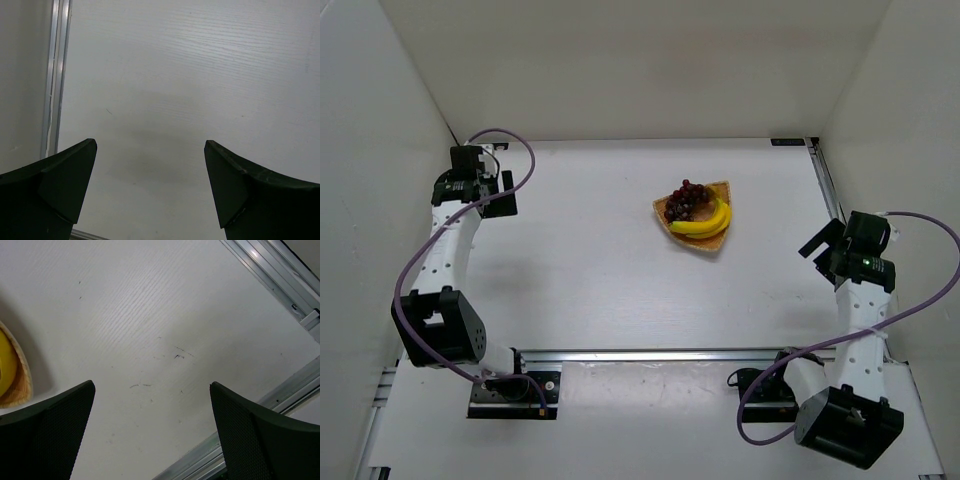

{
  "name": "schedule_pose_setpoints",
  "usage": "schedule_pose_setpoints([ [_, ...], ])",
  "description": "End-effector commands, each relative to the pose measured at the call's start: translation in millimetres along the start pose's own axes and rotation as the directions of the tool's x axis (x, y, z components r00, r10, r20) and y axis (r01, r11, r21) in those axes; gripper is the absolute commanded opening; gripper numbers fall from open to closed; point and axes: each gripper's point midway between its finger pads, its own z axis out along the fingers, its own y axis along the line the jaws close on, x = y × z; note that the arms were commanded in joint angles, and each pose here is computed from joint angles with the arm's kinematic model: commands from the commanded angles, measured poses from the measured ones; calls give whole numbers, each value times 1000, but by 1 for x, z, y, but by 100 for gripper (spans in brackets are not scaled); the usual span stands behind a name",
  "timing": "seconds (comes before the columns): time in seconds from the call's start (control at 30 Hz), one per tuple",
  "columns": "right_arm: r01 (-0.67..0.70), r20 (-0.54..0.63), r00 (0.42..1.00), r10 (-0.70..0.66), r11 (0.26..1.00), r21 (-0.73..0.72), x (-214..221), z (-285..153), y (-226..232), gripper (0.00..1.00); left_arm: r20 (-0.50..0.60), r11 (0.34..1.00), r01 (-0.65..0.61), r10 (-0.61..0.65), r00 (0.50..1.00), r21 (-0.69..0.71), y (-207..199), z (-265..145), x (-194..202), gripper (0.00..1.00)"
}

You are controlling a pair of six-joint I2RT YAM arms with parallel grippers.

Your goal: Place and organize the fake fruits in the fruit bowl

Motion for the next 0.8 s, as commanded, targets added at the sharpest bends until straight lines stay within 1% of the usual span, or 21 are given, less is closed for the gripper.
schedule_pose_setpoints([
  [0.0, -20, 38, 999, 20, 1000, -14, -7, -4, 2, 100, 79, 999, 35, -38, 996, 37, -2, -25, -15, 100],
  [0.03, -10, 30, 999, 10, 1000, -9, -5, -4, 1, 100, 62, 999, 33, -35, 997, 37, -2, -23, -10, 100],
  [0.2, -3, 54, 999, 3, 1000, 0, -9, -10, -2, 100, 70, 999, 34, -37, 997, 37, -2, -26, -11, 100],
  [0.4, 8, 38, 999, -8, 1000, 8, -4, -8, -5, 100, 61, 999, 33, -35, 997, 37, -2, -24, -7, 100],
  [0.67, 7, 46, 999, -7, 1000, 4, -5, -10, -5, 100, 69, 999, 43, -43, 997, 9, 6, -27, -8, 100],
  [0.7, 7, 46, 999, -7, 1000, 4, -5, -10, -5, 100, 51, 999, 39, -40, 998, 38, 0, -25, -3, 100],
  [0.77, 8, 38, 999, -9, 1000, 8, -2, -8, -6, 100, 62, 998, 39, -42, 997, 52, -2, -29, -4, 100],
])
